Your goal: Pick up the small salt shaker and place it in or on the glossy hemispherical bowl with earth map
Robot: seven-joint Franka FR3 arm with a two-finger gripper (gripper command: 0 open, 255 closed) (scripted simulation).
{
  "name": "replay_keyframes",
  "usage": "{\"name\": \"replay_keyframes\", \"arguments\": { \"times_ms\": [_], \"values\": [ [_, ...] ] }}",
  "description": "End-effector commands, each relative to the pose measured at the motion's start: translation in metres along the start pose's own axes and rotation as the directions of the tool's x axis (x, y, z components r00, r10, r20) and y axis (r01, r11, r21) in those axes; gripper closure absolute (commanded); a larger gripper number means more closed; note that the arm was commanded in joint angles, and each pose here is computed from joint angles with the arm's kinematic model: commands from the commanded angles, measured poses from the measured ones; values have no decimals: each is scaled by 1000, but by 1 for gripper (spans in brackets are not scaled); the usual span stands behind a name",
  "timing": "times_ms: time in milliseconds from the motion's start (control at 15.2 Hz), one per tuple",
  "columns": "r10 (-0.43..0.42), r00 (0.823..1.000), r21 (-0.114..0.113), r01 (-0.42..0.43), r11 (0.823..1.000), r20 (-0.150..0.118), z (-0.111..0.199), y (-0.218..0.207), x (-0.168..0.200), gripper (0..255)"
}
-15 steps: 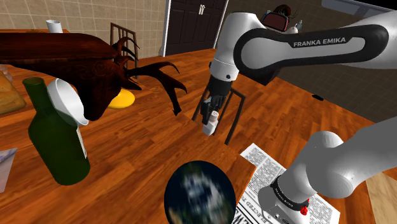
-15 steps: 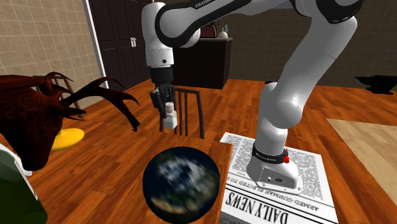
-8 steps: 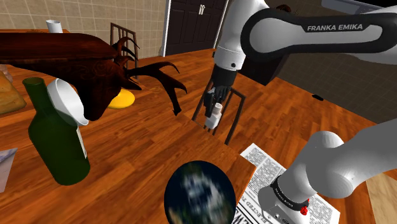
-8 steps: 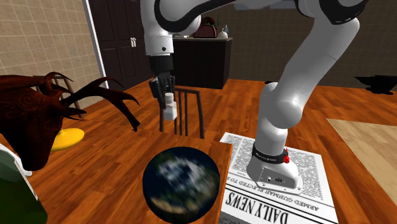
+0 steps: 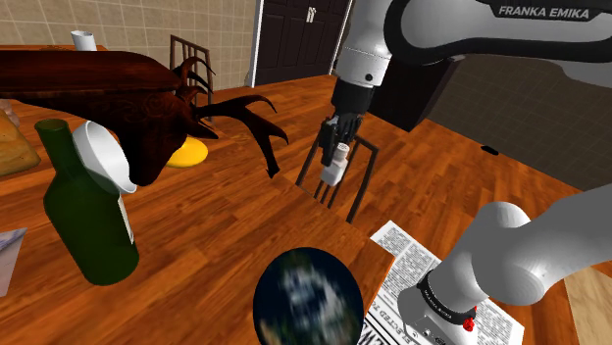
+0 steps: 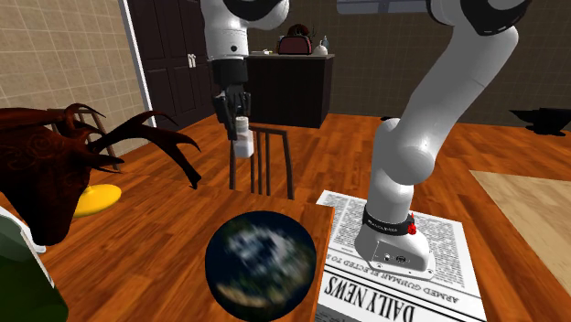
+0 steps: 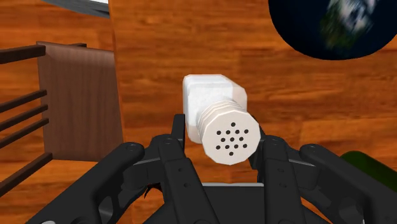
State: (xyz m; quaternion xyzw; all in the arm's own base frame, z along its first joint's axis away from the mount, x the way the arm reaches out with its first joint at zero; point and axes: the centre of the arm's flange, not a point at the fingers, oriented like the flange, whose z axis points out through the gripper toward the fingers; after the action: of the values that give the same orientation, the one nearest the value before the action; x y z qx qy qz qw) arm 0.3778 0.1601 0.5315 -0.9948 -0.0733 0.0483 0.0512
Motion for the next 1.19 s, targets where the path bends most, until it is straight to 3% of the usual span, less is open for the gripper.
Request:
{"name": "replay_keyframes", "arguments": {
  "times_ms": [0,198,1122],
  "values": [
    [0,1000,0,0,1000,0,-12,-2,-1,255],
    [0,1000,0,0,1000,0,-27,-3,-2,255],
    [0,1000,0,0,1000,0,-15,-167,-87,255]
  ]
}}
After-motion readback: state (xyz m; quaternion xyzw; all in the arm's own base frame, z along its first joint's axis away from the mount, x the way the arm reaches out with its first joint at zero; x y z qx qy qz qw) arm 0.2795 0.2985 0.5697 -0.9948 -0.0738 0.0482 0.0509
